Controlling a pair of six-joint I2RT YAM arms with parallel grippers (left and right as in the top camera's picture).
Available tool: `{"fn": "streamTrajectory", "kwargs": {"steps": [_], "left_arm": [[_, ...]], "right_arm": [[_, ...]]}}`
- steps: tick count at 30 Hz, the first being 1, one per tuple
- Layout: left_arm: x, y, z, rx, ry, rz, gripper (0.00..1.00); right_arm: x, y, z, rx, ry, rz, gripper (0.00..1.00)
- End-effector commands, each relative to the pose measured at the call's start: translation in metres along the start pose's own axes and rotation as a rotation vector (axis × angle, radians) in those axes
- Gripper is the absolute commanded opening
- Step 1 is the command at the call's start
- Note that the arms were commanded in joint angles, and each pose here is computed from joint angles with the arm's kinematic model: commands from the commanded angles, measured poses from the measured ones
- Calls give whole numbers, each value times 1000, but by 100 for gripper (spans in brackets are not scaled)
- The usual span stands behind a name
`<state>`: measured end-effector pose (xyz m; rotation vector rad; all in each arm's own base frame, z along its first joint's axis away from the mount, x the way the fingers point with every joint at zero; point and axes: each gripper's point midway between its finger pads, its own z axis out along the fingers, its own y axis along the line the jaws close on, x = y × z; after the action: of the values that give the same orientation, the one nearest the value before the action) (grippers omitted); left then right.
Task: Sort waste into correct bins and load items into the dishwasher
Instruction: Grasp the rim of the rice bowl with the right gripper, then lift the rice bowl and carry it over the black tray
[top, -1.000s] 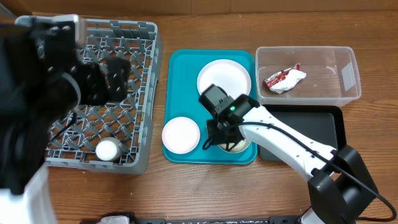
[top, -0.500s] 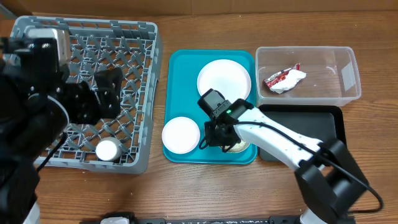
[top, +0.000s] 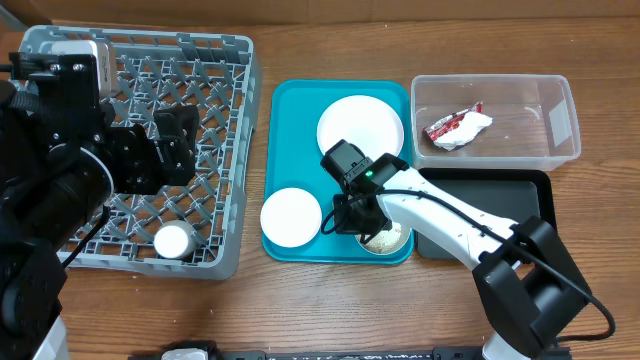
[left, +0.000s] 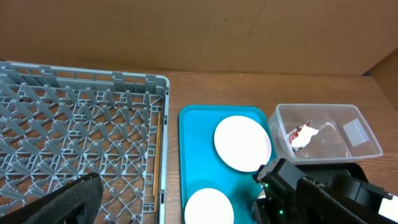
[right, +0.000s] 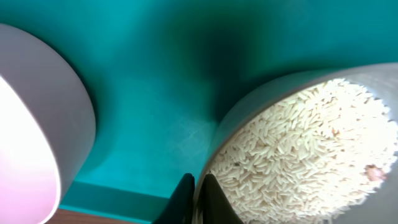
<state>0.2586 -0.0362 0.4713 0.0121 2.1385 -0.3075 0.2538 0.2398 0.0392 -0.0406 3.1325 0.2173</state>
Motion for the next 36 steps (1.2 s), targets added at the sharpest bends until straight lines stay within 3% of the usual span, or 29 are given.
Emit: {"fn": "streamTrajectory", "kwargs": {"steps": [1, 13, 18, 24, 29, 36], "left_arm": [[-1, 2, 3, -11, 3, 13, 100], [-1, 2, 4, -11, 6, 13, 100], [-1, 2, 4, -11, 6, 13, 100], [-1, 2, 4, -11, 6, 13, 100], [-1, 2, 4, -11, 6, 13, 100], [-1, 2, 4, -11, 6, 13, 100]], "right_arm": [[-13, 16, -30, -75, -61, 10, 4], [-21, -6, -136, -108, -258, 77, 4], [-16, -44, -165, -187, -217, 108, 4], [-18, -79, -167, -315, -144, 69, 4], [-14, -87, -168, -549, -105, 23, 4], [-8, -111, -141, -771, -99, 59, 4]]}}
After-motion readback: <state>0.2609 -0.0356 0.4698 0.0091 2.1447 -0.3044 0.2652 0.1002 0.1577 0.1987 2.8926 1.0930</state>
